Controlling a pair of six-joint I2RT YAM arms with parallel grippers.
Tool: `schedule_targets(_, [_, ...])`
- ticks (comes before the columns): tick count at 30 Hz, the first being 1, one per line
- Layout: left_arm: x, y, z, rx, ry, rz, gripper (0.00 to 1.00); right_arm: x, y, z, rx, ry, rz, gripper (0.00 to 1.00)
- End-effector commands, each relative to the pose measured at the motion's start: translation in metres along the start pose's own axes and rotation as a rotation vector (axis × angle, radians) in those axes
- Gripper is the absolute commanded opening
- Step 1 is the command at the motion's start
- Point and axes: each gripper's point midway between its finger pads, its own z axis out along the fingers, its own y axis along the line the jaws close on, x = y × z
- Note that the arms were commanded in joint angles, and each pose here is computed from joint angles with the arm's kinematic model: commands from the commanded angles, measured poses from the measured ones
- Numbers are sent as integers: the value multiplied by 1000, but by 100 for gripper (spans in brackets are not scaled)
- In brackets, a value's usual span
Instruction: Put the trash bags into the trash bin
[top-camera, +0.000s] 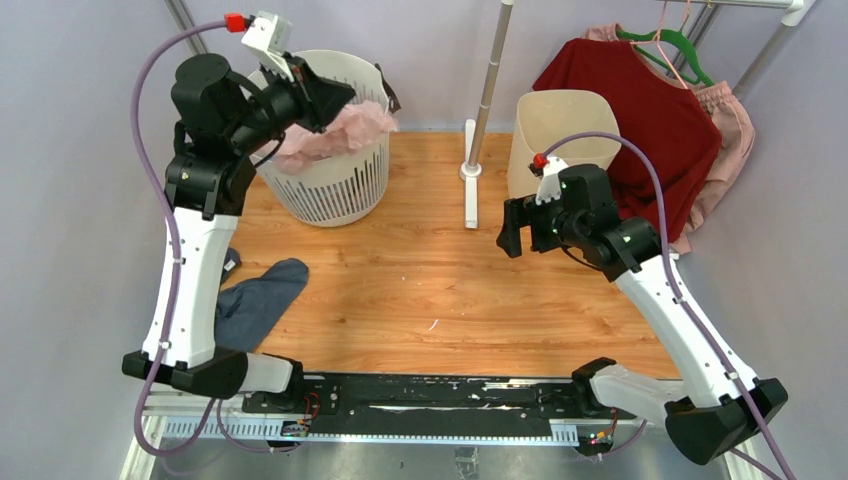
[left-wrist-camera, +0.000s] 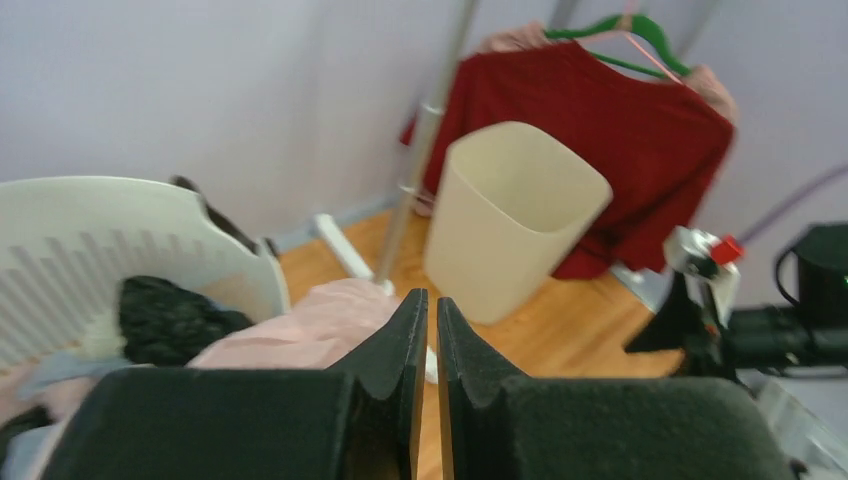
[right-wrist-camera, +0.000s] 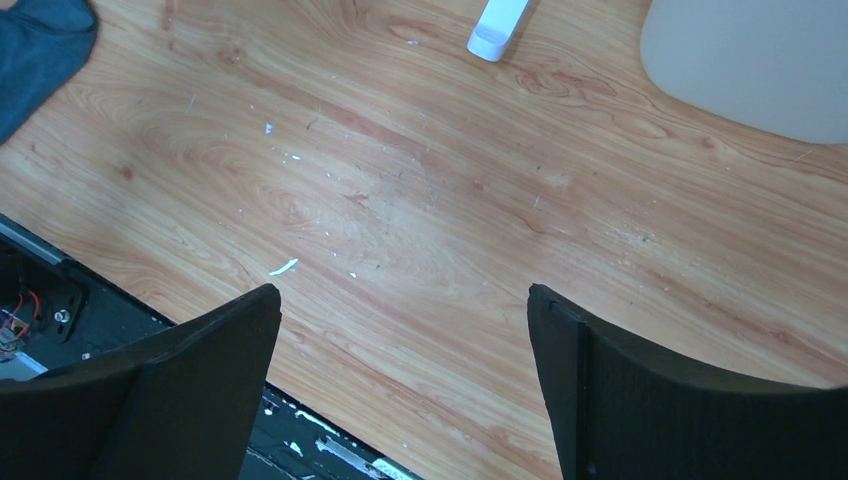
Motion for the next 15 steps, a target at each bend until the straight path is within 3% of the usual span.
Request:
schedule_targets(1, [21,-59,-13,282,43,-94,13,-14,7,-26,-1,-73,10,97])
schedule_targets(6, [62,-52,-20,223,107,-84,16,-14,9,-30,-4,-80,23,97])
schedule_targets(9, [85,-23,-27,59,170,-39,23,-9,10,-27,-15,-63,32,97])
schedule_targets(13, [72,45,-53,-357,96,51,47,-2,15,-22,-43,-52,55,97])
schedule_targets(14, [61,58,-64,-452,41,67,73,-1,16,-21,-48,-51,61,97])
schedule_targets(15, [54,65,-68,-498,2,75,81,0,16,-21,-50,-48,66,97])
